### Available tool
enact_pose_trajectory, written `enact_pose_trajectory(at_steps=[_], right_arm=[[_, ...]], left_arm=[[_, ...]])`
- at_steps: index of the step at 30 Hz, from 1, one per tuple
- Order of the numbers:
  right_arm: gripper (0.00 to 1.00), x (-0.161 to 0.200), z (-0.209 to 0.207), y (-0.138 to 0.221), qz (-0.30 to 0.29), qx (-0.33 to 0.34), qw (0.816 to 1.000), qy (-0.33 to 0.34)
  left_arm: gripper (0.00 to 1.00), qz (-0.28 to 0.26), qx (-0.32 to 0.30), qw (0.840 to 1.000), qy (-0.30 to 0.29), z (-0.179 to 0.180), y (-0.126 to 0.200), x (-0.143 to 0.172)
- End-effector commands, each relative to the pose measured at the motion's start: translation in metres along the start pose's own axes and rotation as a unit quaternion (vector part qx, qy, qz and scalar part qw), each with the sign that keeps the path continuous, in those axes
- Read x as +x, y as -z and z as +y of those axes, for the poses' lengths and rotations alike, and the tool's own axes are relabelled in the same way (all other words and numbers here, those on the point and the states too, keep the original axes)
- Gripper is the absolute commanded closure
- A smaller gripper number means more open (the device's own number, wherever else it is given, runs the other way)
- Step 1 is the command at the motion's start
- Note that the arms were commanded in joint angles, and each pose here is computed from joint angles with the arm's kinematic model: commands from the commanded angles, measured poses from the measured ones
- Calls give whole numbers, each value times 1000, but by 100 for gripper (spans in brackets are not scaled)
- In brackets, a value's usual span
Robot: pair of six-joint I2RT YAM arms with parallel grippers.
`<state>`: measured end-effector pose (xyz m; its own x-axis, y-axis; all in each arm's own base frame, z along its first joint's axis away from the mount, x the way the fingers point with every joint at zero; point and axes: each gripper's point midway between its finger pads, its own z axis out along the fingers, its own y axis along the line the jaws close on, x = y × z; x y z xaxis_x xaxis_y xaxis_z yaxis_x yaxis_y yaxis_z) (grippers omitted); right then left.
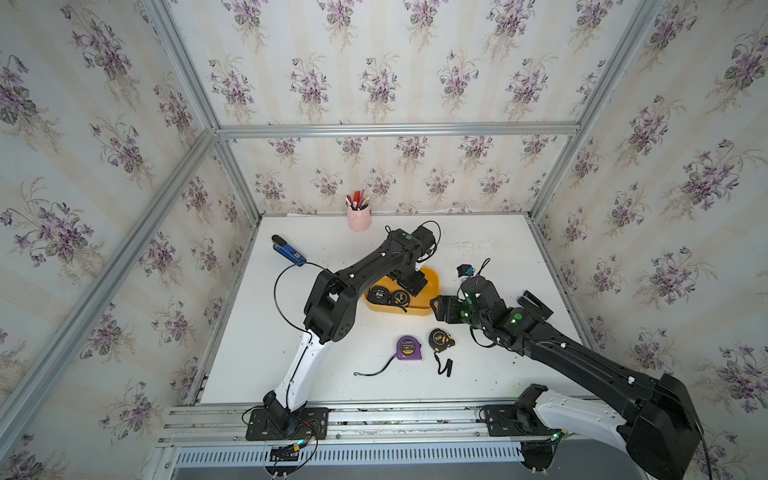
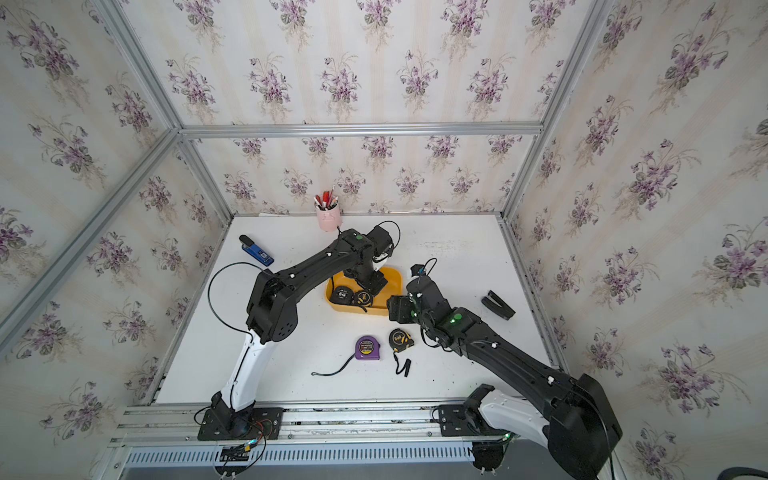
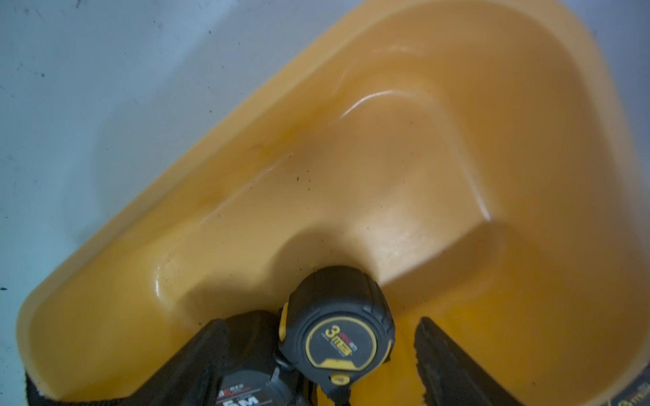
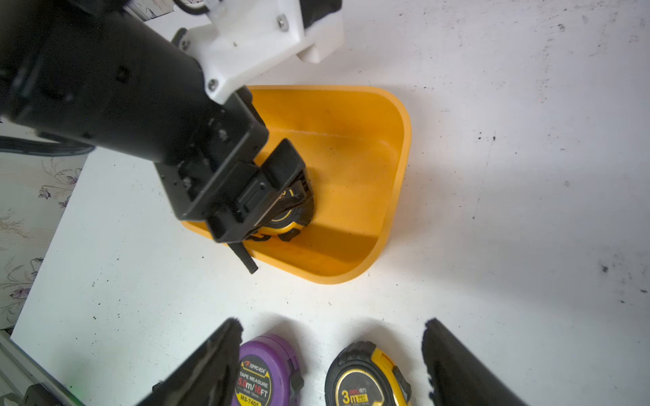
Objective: Take the tape measure out of the storage box
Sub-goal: Pick up the tape measure from the storage box.
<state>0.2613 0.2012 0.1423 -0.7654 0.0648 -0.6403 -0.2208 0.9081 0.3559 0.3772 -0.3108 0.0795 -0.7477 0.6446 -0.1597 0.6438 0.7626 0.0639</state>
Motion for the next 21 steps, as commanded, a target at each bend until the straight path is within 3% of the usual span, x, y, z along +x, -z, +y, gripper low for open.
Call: enact_pose_trajectory(at_steps=[1,10,21], right_arm=[[17,-4,2,0,-10,-4,1000,-6],[17,-4,1,1,-10,-3,1000,-5],[17,-4,1,-2,-9,-3,1000,-7]], left_arm=[[10,18,9,999,-26,-1,7,11],[8,51,5,996,-78,0,-2,22],[7,74,-9,993,-94,10,-10,32]])
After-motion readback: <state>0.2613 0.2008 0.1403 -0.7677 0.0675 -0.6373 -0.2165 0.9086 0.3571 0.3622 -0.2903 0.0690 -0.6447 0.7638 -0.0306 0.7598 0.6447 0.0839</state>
